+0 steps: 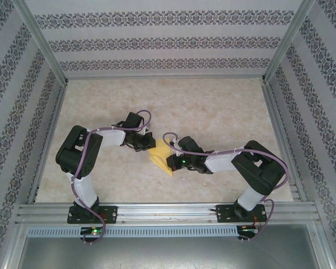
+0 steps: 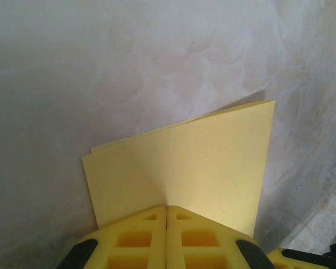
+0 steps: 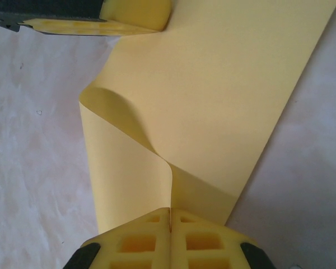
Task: Fold a paper plane with a square sheet of paper (fold left side to right side)
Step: Third fold the triangle at the center of the table.
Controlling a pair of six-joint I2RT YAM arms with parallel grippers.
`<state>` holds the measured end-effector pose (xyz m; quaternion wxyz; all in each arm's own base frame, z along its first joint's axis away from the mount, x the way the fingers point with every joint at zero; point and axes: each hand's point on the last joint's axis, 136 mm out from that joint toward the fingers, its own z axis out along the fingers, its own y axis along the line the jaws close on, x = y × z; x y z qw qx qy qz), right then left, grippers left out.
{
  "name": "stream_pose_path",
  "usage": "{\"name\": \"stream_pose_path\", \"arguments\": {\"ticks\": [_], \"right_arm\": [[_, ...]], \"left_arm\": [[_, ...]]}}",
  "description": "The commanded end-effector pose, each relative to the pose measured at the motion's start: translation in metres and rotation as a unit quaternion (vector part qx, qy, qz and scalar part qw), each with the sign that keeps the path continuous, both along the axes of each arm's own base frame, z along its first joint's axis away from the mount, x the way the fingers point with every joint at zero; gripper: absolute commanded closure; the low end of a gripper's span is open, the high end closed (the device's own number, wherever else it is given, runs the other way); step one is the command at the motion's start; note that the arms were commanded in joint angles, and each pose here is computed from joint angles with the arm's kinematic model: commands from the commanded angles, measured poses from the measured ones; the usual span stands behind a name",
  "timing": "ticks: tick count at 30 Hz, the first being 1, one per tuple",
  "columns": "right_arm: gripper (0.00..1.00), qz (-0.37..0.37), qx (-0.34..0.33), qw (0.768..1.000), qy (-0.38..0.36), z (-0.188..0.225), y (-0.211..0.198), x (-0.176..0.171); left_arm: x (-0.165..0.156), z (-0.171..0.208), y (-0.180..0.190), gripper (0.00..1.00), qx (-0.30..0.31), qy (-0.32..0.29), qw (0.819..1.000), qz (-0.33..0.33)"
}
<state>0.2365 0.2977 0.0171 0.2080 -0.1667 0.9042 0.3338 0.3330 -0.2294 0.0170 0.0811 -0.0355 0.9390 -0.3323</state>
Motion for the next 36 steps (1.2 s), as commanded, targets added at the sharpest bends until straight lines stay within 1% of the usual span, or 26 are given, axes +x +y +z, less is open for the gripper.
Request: {"name": "stream_pose_path", "arguments": {"ticks": [1,5,8,12,16,20,22,26,29,32,36], "right_arm": [[1.0,0.01,-0.013,1.0,0.009,-0.01,-0.001,-0.002],[1.0,0.012,-0.023,0.999,0.024,-0.019,-0.005,-0.01],[1.0,0.009,-0.031,0.999,0.034,-0.026,-0.009,-0.015],[1.0,0.007,-0.037,0.998,0.043,-0.033,-0.013,-0.02],[1.0,0.005,-0.038,0.998,0.047,-0.034,-0.014,-0.021],[1.0,0.005,-0.038,0.998,0.048,-0.035,-0.013,-0.02],[1.0,0.007,-0.038,0.998,0.05,-0.036,-0.013,-0.021],[1.0,0.009,-0.038,0.998,0.051,-0.037,-0.012,-0.021],[1.0,0.01,-0.04,0.998,0.053,-0.039,-0.012,-0.021],[1.0,0.009,-0.042,0.998,0.054,-0.04,-0.013,-0.021],[1.0,0.009,-0.044,0.997,0.058,-0.043,-0.013,-0.022]], "left_arm": [[-0.016,-0.027,0.015,0.9,0.06,0.033,0.998,0.005],[-0.007,-0.014,0.012,0.86,0.058,0.016,0.998,0.001],[0.004,0.003,0.009,0.83,0.054,-0.004,0.999,-0.003],[0.019,0.03,0.011,0.81,0.065,-0.038,0.997,-0.005],[0.024,0.057,0.014,0.81,0.056,-0.078,0.995,0.0],[0.01,0.073,0.012,0.85,0.025,-0.102,0.994,-0.009],[-0.001,0.076,0.01,0.86,0.002,-0.105,0.994,-0.013],[-0.023,0.08,-0.002,0.89,-0.063,-0.106,0.992,-0.032],[-0.035,0.082,-0.013,0.9,-0.093,-0.104,0.989,-0.046],[-0.043,0.079,-0.021,0.9,-0.102,-0.093,0.989,-0.056],[-0.052,0.063,-0.028,0.91,-0.091,-0.072,0.992,-0.058]]}}
